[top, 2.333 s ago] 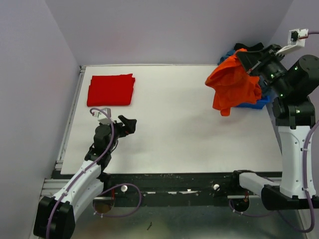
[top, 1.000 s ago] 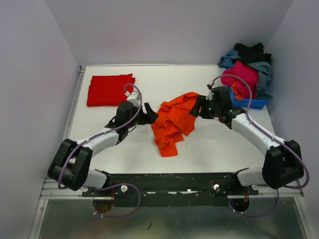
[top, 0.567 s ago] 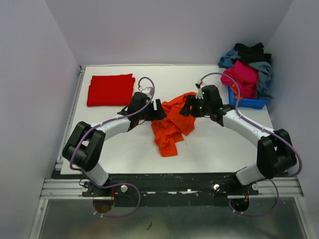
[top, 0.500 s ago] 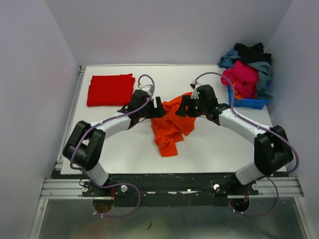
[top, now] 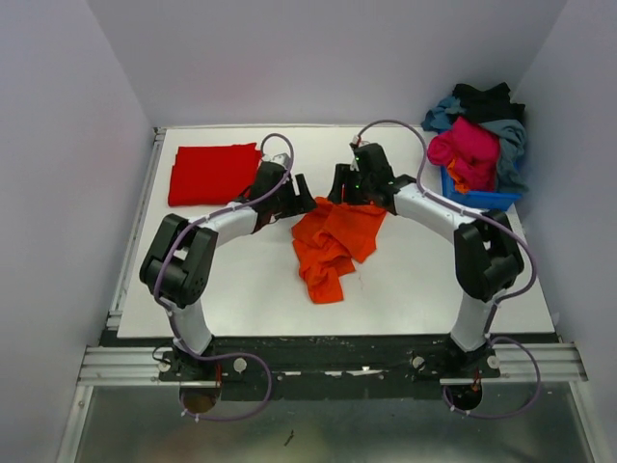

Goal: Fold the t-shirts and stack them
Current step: Flatten out the tshirt

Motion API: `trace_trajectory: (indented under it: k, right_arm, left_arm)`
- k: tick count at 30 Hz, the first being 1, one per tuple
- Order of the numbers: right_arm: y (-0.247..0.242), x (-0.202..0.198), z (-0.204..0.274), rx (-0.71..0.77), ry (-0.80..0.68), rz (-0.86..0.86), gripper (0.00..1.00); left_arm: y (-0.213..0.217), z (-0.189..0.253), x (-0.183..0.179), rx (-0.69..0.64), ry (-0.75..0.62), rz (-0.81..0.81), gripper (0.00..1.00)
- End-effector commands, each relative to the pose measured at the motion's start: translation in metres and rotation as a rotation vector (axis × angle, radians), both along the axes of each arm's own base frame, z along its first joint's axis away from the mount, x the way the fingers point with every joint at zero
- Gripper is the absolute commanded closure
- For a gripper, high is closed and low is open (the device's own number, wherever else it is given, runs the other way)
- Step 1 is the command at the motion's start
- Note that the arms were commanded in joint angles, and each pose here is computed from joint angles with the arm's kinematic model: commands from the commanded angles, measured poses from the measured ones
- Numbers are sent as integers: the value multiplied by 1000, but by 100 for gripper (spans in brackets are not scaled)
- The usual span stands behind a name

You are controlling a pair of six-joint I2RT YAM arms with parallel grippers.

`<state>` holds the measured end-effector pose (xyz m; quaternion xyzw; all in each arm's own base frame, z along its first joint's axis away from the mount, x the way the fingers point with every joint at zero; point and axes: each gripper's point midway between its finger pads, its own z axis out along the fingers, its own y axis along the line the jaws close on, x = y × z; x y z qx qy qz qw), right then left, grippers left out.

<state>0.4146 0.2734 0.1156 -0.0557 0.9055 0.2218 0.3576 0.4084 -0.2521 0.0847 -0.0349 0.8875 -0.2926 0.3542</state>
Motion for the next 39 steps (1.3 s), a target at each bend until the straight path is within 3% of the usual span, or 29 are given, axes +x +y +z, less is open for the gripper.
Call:
trace_trajectory:
  k: [1, 6, 7, 9, 11, 19, 30, 32, 33, 35, 36, 39]
  right_arm:
    - [-4, 1, -28, -103, 57, -19, 36]
    - [-8, 2, -54, -176, 105, -27, 38]
    - [-8, 1, -54, -174, 106, -25, 49]
    - [-11, -2, -51, -178, 102, -29, 79]
    - [-16, -6, -41, -179, 82, -41, 98]
    - [-47, -31, 0, -195, -1, -74, 99]
    - [-82, -46, 14, -176, 9, -133, 99]
    - [-93, -46, 16, -171, 8, -156, 99]
    - [-99, -46, 17, -172, 10, -170, 99]
    - [-116, -45, 19, -163, 16, -216, 99]
    - [-125, -46, 21, -154, 19, -246, 99]
    - [-161, -45, 23, -113, 32, -347, 99]
  left_arm:
    - [1, 4, 13, -23, 10, 16, 18]
    - [-3, 5, 18, -49, 7, 3, 19]
    - [-4, 5, 18, -51, 5, -4, 18]
    - [-7, 4, 19, -54, 5, -18, 19]
    - [-11, 4, 19, -64, 7, -45, 20]
    - [-21, 2, 20, -70, 13, -109, 24]
    - [-20, -29, 30, 54, 63, -96, 32]
    - [-18, -34, 30, 66, 72, -88, 41]
    - [-19, -36, 32, 67, 71, -91, 55]
    - [-23, -34, 34, 58, 61, -111, 92]
    - [-24, -33, 36, 51, 57, -113, 100]
    - [-8, -18, 42, 73, 10, -64, 100]
